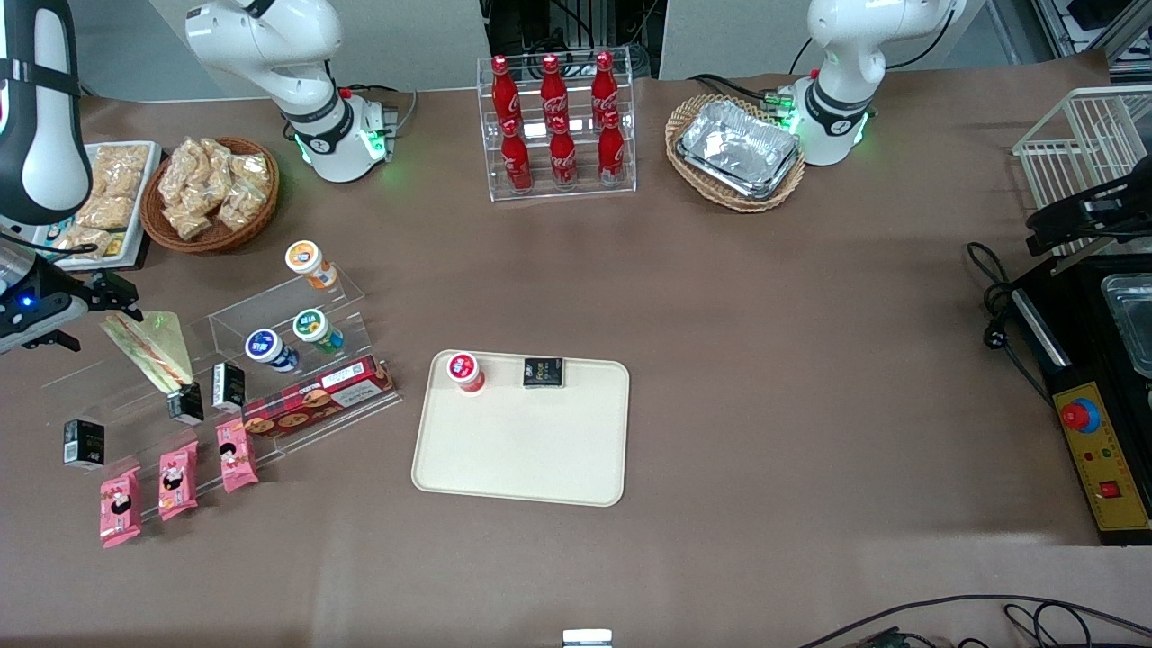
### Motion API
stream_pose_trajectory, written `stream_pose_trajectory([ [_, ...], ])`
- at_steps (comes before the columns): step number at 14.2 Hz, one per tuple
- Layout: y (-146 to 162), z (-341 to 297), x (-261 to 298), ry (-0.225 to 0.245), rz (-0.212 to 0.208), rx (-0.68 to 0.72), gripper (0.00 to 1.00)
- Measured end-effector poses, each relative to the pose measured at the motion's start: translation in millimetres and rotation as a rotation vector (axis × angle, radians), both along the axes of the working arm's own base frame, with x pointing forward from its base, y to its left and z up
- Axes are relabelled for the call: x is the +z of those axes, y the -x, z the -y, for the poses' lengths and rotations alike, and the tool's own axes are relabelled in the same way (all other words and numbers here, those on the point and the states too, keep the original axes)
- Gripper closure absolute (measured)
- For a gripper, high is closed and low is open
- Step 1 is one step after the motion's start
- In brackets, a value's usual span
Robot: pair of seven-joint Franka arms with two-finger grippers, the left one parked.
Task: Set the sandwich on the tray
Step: 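Close the right gripper on the wrapped triangular sandwich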
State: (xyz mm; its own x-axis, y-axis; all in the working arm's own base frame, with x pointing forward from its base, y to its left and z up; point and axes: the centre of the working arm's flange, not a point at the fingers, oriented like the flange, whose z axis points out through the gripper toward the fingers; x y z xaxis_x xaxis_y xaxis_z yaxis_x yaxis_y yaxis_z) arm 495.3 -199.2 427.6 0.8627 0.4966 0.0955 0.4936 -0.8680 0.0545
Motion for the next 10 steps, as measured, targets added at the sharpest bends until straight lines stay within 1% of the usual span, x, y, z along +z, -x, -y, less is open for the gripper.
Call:
stream_pose_trajectory([
  [4, 9.3, 6.4, -22.6, 0.016, 0.033, -0.001, 0.0],
  [5, 11.0, 7.1, -28.2, 0.014, 0.035, -0.008, 0.0],
  [7, 12.4, 11.3, -42.1, -0.004, 0.034, -0.04, 0.0],
  [9, 10.9, 13.3, -53.6, -0.005, 0.026, -0.053, 0.0],
  [10, 10.3, 13.3, -57.5, -0.005, 0.021, -0.054, 0.03],
])
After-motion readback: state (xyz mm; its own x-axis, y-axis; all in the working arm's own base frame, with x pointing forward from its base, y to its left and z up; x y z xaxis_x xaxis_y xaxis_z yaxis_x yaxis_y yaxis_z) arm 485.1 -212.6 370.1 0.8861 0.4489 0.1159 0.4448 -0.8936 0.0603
